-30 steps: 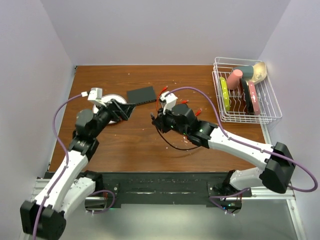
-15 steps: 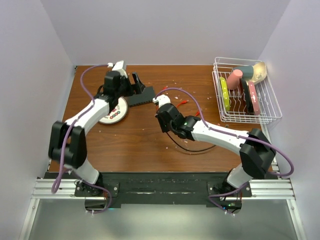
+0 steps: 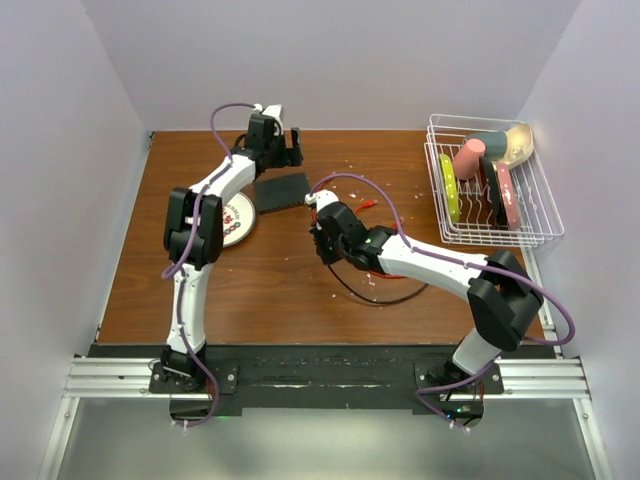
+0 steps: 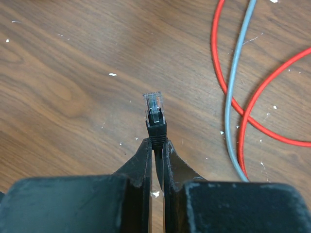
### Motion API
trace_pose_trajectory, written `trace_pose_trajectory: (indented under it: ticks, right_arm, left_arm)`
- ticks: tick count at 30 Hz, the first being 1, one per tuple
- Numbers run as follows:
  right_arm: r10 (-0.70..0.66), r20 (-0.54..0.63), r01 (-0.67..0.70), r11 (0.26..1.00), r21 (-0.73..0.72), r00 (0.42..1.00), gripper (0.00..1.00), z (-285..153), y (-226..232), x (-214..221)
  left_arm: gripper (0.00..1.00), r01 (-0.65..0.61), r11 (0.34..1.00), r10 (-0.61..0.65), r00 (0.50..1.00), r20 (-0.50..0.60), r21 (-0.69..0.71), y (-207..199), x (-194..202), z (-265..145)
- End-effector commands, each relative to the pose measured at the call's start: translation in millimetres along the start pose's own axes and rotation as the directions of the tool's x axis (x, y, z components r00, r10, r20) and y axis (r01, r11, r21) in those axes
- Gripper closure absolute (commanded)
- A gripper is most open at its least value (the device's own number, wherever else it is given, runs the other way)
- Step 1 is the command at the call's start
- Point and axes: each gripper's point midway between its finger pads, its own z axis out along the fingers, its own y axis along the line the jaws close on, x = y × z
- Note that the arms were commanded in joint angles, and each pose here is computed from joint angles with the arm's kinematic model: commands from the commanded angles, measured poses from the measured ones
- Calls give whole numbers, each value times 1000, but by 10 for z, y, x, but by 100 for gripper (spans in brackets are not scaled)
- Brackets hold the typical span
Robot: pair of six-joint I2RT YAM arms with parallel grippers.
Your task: Insert the plug into the switch port
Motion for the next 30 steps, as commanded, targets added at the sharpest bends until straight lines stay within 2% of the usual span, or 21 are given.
trace_pose_trajectory:
  ticks: [1, 7, 13, 15, 21, 30]
  right_arm:
    - [20, 28, -19, 999, -36, 999, 100, -54, 67, -155]
    - [22, 19, -22, 999, -26, 1000, 100, -73, 14, -108]
    - [27, 15, -27, 999, -28, 1000, 100, -87, 8, -84]
    - [30, 5, -29, 999, -28, 1000, 100, -74, 4, -56]
    - [37, -13, -37, 999, -29, 999, 100, -50, -2, 15]
    - [53, -42, -54, 998, -13, 998, 100, 5, -44, 196]
  left_arm:
    - [0, -62, 998, 62, 998, 14, 4, 18, -200, 159]
    - [1, -20, 994, 28, 997, -71, 111, 14, 146, 294]
    - [3, -6, 993, 21, 992, -128, 121, 66, 514, 157]
    - [7, 8, 990, 14, 988, -151, 143, 52, 687, 103]
    - [12, 17, 985, 12, 986, -168, 169, -36, 938, -180]
    - [17, 8, 983, 25, 984, -177, 181, -150, 1407, -387]
